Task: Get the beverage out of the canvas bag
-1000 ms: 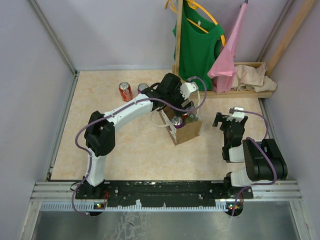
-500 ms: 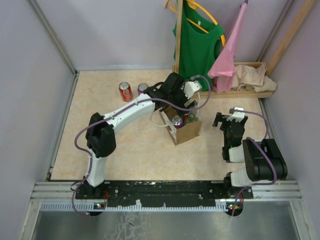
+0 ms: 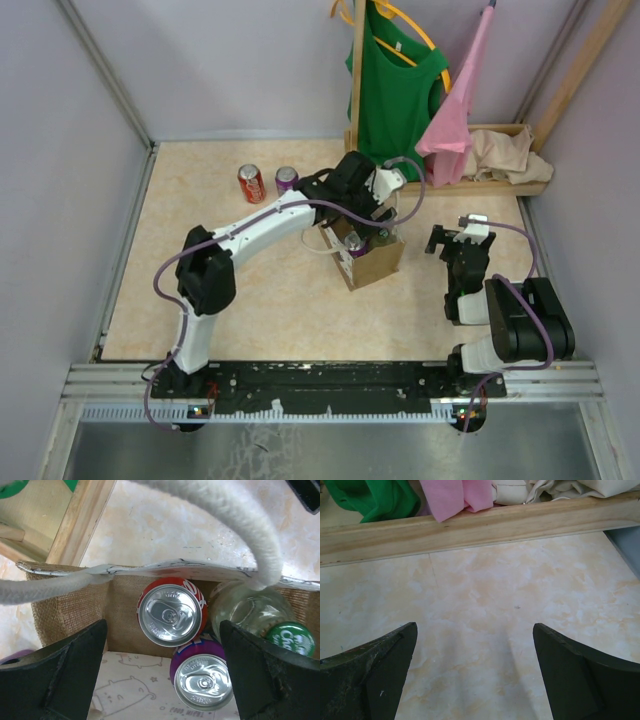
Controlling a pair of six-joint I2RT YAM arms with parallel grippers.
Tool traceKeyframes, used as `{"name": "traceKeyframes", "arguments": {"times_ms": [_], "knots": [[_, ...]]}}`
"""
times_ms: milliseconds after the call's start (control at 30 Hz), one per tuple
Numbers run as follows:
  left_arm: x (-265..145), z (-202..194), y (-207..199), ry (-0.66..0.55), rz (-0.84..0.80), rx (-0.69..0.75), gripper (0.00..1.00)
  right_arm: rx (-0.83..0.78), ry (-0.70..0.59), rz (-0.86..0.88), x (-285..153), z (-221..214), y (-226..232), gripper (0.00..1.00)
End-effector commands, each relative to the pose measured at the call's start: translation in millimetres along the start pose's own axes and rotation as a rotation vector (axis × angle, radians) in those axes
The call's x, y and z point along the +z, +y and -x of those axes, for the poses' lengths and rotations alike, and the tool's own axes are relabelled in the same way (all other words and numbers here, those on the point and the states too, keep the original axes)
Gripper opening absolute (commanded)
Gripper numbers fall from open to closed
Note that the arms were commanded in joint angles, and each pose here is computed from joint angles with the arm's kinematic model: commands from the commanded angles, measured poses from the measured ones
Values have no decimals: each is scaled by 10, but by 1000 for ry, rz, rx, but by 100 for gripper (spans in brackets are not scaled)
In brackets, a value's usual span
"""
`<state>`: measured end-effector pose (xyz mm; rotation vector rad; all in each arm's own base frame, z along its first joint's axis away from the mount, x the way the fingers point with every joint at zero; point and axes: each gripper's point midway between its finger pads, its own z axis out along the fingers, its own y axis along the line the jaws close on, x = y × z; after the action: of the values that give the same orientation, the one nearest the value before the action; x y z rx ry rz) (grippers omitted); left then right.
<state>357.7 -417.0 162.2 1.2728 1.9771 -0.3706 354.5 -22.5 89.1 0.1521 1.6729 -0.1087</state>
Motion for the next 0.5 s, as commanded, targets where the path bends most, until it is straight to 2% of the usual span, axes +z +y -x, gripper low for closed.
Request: {"name": "traceKeyframes", "arguments": {"times_ms": [0, 467], "knots": [[155, -104, -63, 40, -23, -10, 100, 19, -63, 0, 63, 188, 15, 99], [421, -335, -87, 103, -23, -30, 99, 21, -63, 0, 63, 189, 16, 99]]}}
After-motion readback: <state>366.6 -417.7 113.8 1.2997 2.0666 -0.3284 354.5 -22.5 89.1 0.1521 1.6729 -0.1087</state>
